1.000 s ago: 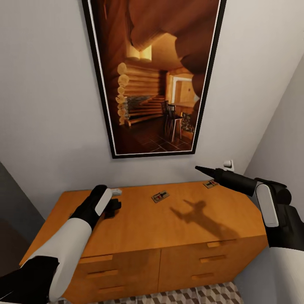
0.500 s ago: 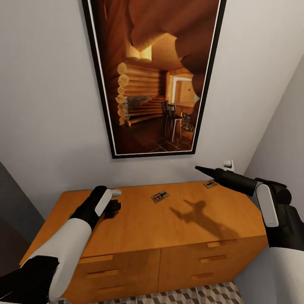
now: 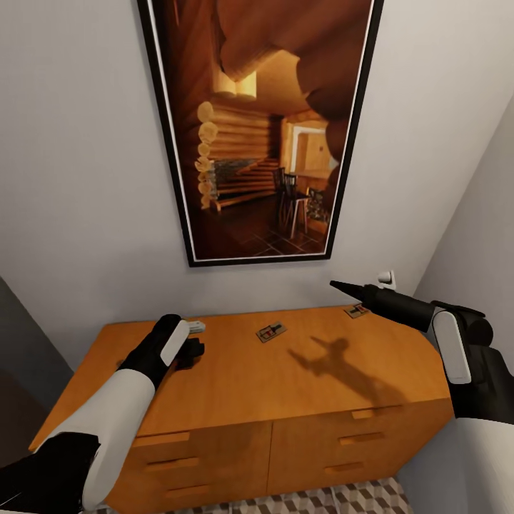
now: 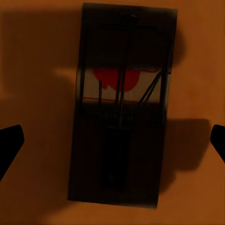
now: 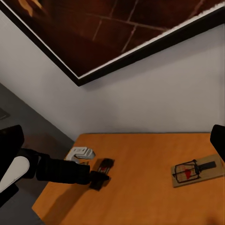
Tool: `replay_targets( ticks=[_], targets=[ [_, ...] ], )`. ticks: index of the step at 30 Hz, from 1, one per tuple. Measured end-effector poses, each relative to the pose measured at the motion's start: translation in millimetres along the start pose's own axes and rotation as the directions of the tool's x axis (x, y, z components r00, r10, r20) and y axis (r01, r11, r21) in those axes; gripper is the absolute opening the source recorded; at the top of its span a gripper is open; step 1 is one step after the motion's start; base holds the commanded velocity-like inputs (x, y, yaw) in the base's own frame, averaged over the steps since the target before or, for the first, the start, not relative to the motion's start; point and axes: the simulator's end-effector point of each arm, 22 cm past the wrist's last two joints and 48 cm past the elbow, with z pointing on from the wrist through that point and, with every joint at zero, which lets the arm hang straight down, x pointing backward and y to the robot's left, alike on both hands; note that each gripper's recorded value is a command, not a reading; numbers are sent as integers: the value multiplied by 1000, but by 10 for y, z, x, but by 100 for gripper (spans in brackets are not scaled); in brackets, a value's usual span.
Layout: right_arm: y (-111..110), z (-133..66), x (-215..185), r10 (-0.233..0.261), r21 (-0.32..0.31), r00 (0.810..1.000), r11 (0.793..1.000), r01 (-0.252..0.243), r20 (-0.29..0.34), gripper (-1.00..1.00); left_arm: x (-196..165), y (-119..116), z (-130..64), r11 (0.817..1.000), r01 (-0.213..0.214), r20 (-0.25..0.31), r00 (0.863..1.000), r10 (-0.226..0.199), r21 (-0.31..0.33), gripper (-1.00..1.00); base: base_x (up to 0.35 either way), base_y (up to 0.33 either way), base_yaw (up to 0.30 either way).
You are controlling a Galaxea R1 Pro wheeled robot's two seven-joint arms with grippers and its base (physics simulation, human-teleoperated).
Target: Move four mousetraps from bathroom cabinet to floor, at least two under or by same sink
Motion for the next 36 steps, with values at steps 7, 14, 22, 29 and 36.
replay_targets(
  ticks=[7, 14, 22, 29, 36],
  targets=[
    [-47, 23, 25, 0, 0, 1000, 1000, 0, 0, 100, -6, -17, 55, 1000, 0, 1, 1000, 0, 1, 100, 0, 0, 0],
    [-88, 40, 51, -1, -1, 1000, 1000, 1, 1, 100, -50, -49, 79, 1000, 6, 12, 1000, -6, 11, 100, 0, 0, 0],
    [-146, 65, 89, -1, -1, 1000, 1000, 1, 1, 100, -115, -77, 108, 1000, 8, 31, 999, -9, 18, 100, 0, 0, 0],
    [-200, 87, 126, -2, -1, 1000, 1000, 2, 1, 100, -172, -99, 135, 1000, 12, 47, 999, -13, 24, 100, 0, 0, 0],
    [-237, 103, 155, -1, -1, 1000, 1000, 1, 1, 100, -215, -109, 155, 999, 14, 61, 998, -16, 28, 100, 0, 0, 0]
  ],
)
